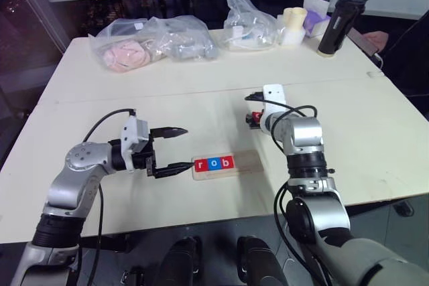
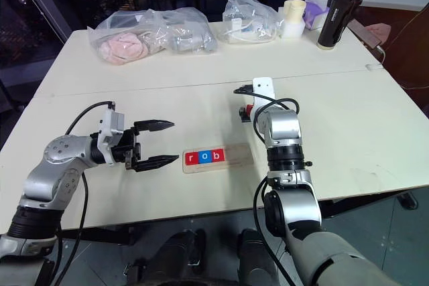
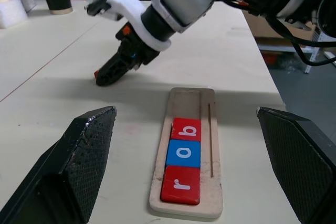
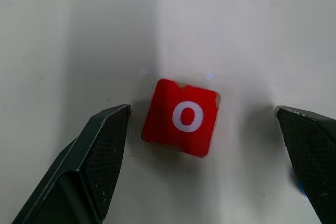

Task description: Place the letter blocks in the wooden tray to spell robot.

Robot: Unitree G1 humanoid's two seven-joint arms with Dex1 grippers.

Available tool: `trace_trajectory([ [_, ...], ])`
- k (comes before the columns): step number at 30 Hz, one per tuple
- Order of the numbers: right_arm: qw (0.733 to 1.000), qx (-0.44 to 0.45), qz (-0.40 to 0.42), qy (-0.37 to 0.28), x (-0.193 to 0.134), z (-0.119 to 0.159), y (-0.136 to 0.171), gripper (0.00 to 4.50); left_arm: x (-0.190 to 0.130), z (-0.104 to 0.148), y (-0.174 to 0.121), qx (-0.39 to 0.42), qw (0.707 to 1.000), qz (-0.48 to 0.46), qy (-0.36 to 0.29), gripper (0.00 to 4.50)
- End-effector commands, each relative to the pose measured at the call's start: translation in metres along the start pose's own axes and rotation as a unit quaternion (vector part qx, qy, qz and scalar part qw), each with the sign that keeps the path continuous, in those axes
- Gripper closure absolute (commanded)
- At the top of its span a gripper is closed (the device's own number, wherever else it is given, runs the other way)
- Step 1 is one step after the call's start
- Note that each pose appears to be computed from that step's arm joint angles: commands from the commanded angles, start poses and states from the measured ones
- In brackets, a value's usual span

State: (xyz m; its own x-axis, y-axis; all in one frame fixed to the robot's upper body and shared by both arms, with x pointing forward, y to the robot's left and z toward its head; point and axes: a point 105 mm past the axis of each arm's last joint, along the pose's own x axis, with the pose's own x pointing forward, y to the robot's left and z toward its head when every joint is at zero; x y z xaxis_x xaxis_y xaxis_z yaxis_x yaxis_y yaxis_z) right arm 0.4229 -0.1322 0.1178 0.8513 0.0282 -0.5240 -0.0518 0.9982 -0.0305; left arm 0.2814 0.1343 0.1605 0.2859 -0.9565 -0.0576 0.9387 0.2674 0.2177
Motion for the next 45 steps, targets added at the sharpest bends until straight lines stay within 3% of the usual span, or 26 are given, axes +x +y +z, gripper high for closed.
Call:
trace_trajectory([
  [1, 1.0, 0.003, 0.004, -0.027, 0.001, 0.016, 0.007, 0.04, -0.001, 0.008, 0.0, 0.022, 1.0, 0.003, -0.008, 0.0],
  [5, 1.0, 0.0, 0.012, -0.022, 0.003, 0.014, 0.019, 0.04, -0.001, 0.009, 0.0, 0.023, 1.0, 0.008, -0.009, 0.0],
  [6, 1.0, 0.0, 0.015, -0.018, 0.003, 0.012, 0.022, 0.27, -0.001, 0.009, 0.0, 0.023, 1.0, 0.009, -0.009, 0.0],
  [8, 1.0, 0.002, 0.016, -0.015, 0.002, 0.011, 0.025, 0.92, -0.001, 0.009, 0.0, 0.023, 1.0, 0.01, -0.009, 0.0],
  [13, 1.0, 0.016, 0.011, -0.007, -0.003, 0.008, 0.025, 3.33, -0.001, 0.009, 0.001, 0.023, 1.0, 0.012, -0.009, 0.0],
  [18, 1.0, 0.014, 0.02, -0.008, -0.016, 0.01, 0.023, 3.32, 0.001, 0.009, 0.002, 0.023, 1.0, 0.011, -0.01, 0.0],
  [23, 0.997, -0.046, 0.048, -0.047, -0.053, 0.026, 0.011, 3.32, 0.002, 0.009, 0.002, 0.022, 1.0, 0.009, -0.012, 0.0],
  [27, 0.998, -0.058, 0.025, -0.029, -0.08, 0.008, -0.02, 3.32, 0.003, 0.008, 0.002, 0.02, 1.0, 0.004, -0.012, 0.0],
  [36, 0.999, -0.05, 0.005, 0.01, -0.108, -0.058, -0.052, 3.32, 0.004, 0.007, 0.005, 0.02, 1.0, -0.003, -0.013, 0.0],
  [45, 0.999, -0.044, -0.003, 0.019, -0.108, -0.066, -0.052, 3.32, 0.004, 0.01, 0.0, 0.02, 0.999, -0.026, -0.018, 0.0],
])
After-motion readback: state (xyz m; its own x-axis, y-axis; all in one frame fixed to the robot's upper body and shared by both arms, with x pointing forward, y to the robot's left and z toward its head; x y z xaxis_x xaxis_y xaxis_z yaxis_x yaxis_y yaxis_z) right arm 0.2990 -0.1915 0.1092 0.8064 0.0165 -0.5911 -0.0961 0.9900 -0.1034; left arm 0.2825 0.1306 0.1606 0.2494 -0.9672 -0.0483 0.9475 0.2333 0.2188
